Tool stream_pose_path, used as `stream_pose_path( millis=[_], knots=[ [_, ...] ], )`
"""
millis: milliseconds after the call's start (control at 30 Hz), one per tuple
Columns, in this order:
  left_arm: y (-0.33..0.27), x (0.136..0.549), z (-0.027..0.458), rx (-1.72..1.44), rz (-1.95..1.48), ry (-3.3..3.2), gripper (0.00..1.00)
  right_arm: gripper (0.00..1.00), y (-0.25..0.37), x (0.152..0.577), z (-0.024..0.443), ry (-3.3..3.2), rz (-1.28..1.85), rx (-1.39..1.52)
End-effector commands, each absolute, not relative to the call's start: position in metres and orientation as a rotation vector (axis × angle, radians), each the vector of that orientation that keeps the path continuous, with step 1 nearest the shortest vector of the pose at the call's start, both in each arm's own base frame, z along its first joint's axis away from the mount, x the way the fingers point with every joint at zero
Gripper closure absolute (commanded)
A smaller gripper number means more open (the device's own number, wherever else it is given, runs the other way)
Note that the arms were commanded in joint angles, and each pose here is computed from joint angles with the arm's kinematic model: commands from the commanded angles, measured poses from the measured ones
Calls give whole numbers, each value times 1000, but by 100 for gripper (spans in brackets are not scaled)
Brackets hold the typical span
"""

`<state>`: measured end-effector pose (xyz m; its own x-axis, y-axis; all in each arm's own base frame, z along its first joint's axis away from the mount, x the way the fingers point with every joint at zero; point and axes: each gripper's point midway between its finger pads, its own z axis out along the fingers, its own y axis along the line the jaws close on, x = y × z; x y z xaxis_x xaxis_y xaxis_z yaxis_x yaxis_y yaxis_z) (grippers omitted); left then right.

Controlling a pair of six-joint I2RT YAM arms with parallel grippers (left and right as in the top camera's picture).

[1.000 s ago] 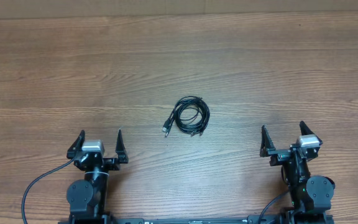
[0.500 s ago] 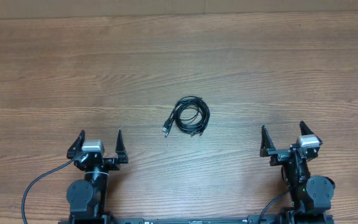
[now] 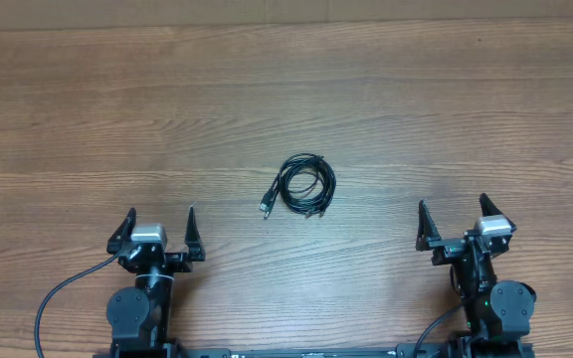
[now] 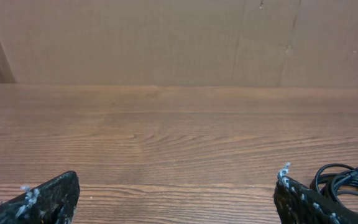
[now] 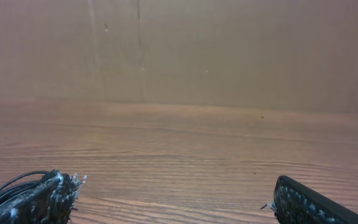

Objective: Untangle cables

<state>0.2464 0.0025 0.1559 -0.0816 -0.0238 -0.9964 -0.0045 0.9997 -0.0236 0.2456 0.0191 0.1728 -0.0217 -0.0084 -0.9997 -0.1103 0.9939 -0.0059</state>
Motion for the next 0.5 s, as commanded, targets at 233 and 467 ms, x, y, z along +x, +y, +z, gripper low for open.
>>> stream_pose_path(
  millis=[233,467],
  knots=[
    [4,246,156,-11,2,1648,1,0,18,246,171,1586,75,-89],
    [-10,246,160,20,-95,1632,0,0,18,246,171,1586,75,-89]
  ],
)
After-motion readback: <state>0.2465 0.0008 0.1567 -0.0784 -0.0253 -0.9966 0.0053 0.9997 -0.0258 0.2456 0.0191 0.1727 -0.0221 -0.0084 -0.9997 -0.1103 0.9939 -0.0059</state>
